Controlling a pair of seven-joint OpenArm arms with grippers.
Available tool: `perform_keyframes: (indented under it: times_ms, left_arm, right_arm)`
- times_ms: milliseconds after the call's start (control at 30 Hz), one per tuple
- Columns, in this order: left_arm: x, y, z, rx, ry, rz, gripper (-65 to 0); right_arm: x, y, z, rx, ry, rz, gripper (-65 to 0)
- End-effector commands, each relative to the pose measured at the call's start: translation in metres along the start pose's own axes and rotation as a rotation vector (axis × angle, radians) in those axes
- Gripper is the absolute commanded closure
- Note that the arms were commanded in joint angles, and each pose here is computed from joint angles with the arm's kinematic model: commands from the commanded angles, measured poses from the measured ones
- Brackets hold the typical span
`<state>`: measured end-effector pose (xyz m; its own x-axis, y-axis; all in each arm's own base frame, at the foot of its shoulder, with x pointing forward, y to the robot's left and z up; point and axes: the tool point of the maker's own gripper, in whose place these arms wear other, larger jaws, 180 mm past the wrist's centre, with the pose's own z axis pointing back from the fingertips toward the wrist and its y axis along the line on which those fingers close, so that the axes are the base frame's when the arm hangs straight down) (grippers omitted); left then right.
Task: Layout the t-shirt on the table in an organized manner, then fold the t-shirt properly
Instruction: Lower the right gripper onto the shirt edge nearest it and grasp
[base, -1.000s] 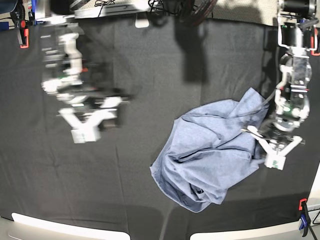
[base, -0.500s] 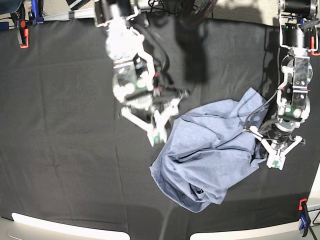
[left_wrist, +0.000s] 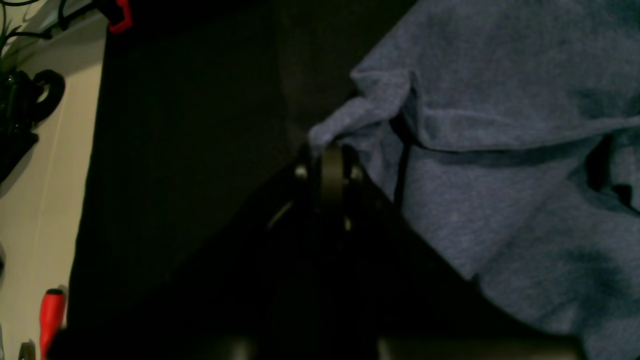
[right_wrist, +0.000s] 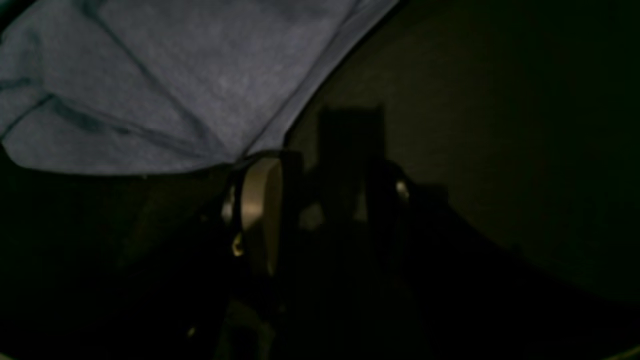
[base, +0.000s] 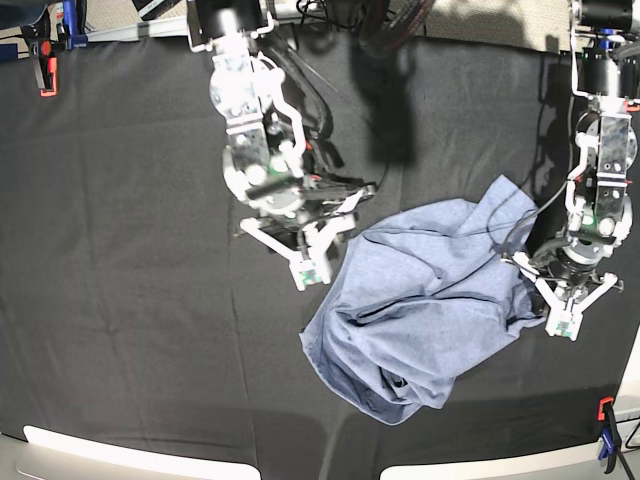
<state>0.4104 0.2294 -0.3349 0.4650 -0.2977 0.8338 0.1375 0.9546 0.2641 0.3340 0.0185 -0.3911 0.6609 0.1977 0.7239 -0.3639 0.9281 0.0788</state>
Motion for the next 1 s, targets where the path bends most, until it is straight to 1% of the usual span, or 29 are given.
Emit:
perform_keyframes:
  times_ms: [0, 67, 133, 300, 433, 533, 667, 767, 867, 967]
  left_arm:
    - [0.021, 0.011, 0.001, 0.023, -0.061, -0.006, 0.0]
    - [0.022, 0.011, 0.001, 0.023, -0.061, -0.006, 0.0]
    - [0.022, 0.011, 0.001, 0.023, -0.062, -0.006, 0.0]
    - [0.023, 0.011, 0.001, 0.023, -0.068, -0.006, 0.0]
    - [0.023, 0.011, 0.001, 0.023, -0.068, -0.006, 0.0]
    - [0.023, 0.011, 0.001, 0.023, -0.068, -0.007, 0.0]
    - [0.022, 0.011, 0.001, 0.023, -0.064, -0.007, 0.0]
    - [0.022, 0.011, 0.001, 0.023, -0.064, -0.007, 0.0]
    - [0.022, 0.011, 0.001, 0.023, -0.064, -0.007, 0.0]
    - [0.022, 0.011, 0.001, 0.023, -0.062, -0.007, 0.0]
  right_arm:
    - [0.013, 0.002, -0.004, 0.007, -0.03, 0.001, -27.3]
    - [0.006, 0.002, -0.015, 0.013, 0.006, 0.005, -27.3]
    - [0.005, 0.001, -0.023, 0.016, 0.02, 0.01, -26.7]
    - [0.013, 0.001, -0.03, 0.034, 0.019, -0.002, -17.0]
    - [0.02, 0.006, -0.03, 0.053, -0.016, -0.011, -6.1]
    - [0.022, 0.012, -0.03, 0.064, -0.02, 0.005, 0.0]
    - [0.022, 0.012, -0.03, 0.059, -0.019, 0.016, 0.0]
    - [0.026, 0.007, -0.027, 0.033, -0.027, 0.058, 0.0]
    - [0.027, -0.002, -0.02, -0.014, 0.005, 0.104, 0.0]
    - [0.026, -0.016, -0.01, -0.092, 0.028, 0.165, 0.0]
